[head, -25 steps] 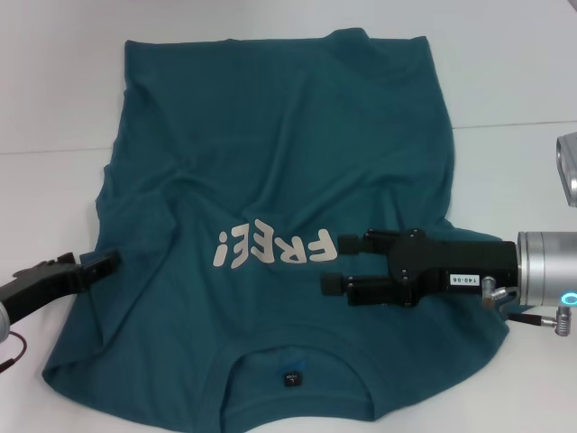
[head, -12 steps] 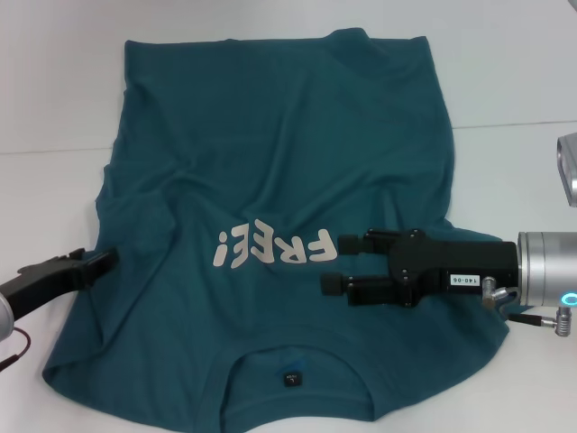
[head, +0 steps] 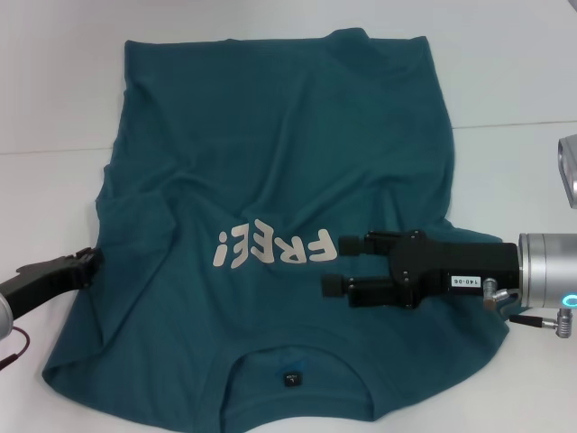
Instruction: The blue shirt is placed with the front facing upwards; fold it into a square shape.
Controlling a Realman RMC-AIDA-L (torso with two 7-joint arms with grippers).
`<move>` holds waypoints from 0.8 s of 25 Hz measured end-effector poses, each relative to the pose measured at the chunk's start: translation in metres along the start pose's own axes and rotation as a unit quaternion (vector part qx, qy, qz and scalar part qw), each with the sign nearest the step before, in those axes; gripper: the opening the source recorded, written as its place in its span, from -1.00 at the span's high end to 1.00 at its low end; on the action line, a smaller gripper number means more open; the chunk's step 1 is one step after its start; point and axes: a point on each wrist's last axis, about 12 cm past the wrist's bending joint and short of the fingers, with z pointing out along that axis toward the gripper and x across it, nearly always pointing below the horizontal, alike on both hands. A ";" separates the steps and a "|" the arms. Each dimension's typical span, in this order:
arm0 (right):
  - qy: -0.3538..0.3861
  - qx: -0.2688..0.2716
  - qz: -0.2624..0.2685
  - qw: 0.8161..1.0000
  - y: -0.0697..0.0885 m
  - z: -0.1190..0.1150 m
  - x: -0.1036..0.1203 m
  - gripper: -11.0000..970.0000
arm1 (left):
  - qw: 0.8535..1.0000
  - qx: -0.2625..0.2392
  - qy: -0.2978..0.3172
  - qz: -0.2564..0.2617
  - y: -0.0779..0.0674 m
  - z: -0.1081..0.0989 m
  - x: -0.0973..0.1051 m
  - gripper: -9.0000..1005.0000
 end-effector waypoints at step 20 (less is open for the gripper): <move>0.000 0.002 0.001 1.000 0.000 -0.001 0.002 -0.83 | 0.994 0.111 -0.012 -0.021 -0.025 -0.002 -0.003 0.97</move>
